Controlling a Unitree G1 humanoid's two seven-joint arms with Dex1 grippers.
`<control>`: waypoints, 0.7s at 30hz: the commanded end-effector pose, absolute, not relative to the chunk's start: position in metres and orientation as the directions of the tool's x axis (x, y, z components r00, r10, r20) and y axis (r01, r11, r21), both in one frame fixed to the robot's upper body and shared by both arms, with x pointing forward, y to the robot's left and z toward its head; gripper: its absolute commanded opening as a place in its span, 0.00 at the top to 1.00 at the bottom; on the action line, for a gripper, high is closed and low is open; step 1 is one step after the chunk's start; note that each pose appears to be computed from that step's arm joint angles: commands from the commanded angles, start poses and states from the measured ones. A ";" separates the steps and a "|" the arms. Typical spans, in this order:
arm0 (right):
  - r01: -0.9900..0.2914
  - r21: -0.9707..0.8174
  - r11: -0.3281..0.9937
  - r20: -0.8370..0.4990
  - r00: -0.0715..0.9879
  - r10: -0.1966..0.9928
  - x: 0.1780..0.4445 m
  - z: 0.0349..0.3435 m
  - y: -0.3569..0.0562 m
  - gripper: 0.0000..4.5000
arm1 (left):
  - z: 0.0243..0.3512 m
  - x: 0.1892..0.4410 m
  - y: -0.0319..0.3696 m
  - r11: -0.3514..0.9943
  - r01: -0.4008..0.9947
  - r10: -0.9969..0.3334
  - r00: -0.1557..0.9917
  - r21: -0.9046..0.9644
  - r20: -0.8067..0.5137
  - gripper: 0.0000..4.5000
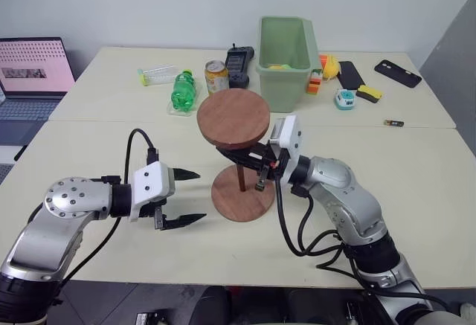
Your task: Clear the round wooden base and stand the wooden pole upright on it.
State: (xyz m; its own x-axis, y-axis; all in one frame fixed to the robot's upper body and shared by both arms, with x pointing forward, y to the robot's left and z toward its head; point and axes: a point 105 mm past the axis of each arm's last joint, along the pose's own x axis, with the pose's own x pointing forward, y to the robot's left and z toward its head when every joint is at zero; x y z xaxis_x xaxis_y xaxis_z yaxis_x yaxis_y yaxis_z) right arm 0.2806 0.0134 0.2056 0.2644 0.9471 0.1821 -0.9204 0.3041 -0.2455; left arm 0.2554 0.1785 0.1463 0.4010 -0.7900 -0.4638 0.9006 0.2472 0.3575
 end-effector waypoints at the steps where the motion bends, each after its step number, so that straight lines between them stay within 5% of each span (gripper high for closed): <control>1: -0.928 -0.214 0.304 0.100 0.289 0.952 0.286 0.185 0.015 0.94 | 0.155 0.257 0.176 0.240 0.889 -0.798 0.409 0.390 -0.441 0.00; 9: -0.904 -0.166 0.394 -0.004 0.400 0.917 0.308 0.156 0.010 0.94 | 0.155 0.258 0.178 0.256 0.889 -0.799 0.416 0.380 -0.435 0.00; 21: -0.904 -0.153 0.398 -0.113 0.416 0.902 0.307 0.122 -0.008 0.94 | 0.155 0.257 0.180 0.273 0.885 -0.797 0.428 0.377 -0.427 0.00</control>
State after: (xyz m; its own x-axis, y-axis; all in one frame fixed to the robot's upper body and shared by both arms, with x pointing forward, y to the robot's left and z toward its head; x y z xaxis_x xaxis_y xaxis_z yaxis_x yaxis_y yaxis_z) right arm 0.2908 0.0151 0.1891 0.3069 0.9416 0.1384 -0.9117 0.3326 -0.2414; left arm 0.2564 0.1782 0.1464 0.4058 -0.7928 -0.4548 0.8994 0.2578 0.3531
